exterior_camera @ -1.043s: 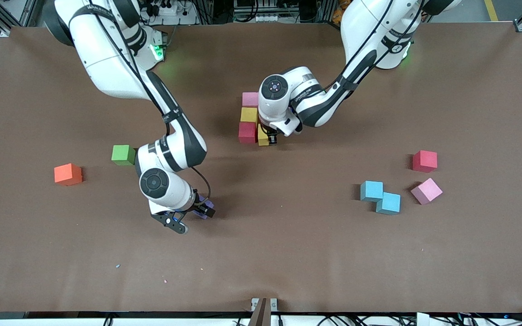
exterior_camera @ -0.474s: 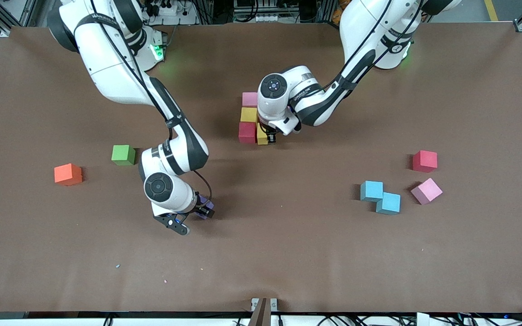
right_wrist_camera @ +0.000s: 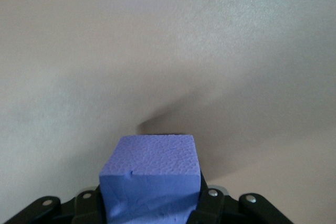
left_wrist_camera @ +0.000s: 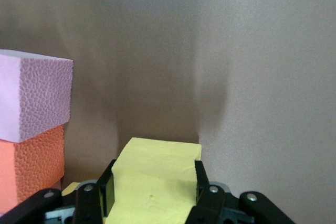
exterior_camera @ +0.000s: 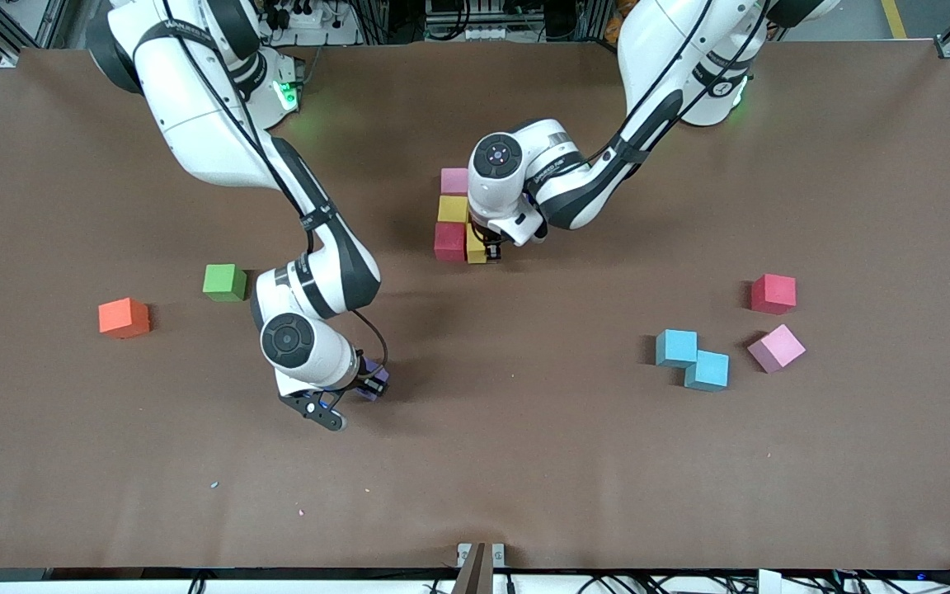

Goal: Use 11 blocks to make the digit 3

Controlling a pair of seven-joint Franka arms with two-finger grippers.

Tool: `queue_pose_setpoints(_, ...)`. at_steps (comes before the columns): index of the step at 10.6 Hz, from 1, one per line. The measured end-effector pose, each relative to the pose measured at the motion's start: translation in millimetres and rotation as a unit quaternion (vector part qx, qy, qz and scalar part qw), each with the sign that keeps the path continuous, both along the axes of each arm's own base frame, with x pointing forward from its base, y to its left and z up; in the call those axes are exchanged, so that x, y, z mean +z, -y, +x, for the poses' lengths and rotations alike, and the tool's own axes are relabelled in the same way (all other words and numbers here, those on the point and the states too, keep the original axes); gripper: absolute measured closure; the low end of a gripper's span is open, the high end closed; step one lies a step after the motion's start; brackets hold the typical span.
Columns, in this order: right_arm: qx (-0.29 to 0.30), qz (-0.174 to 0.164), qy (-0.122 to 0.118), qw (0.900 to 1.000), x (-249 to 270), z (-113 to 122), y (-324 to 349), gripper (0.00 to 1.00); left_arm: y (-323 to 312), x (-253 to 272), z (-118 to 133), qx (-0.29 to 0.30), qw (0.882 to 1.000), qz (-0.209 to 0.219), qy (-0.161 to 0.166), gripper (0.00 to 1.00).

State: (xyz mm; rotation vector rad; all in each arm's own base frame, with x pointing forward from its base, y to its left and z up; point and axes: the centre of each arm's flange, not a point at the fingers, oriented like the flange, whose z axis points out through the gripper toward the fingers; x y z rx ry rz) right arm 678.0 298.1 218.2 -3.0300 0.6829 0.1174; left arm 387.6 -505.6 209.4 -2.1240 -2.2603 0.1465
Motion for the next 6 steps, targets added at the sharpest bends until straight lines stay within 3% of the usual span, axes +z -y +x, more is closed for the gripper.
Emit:
queue_pose_setpoints(4, 0.080, 0.000, -0.024, 0.996, 28.1, -6.5, -1.0, 0.42, 0.5, -0.8, -0.9, -0.001, 1.000, 0.000, -0.001, 0.41)
queue_pose_setpoints(6, 0.122, 0.007, -0.028, 0.992, 33.2, -12.3, -10.5, 0.47, 2.1, -2.3, -3.4, -0.003, 1.000, 0.001, -0.002, 0.41)
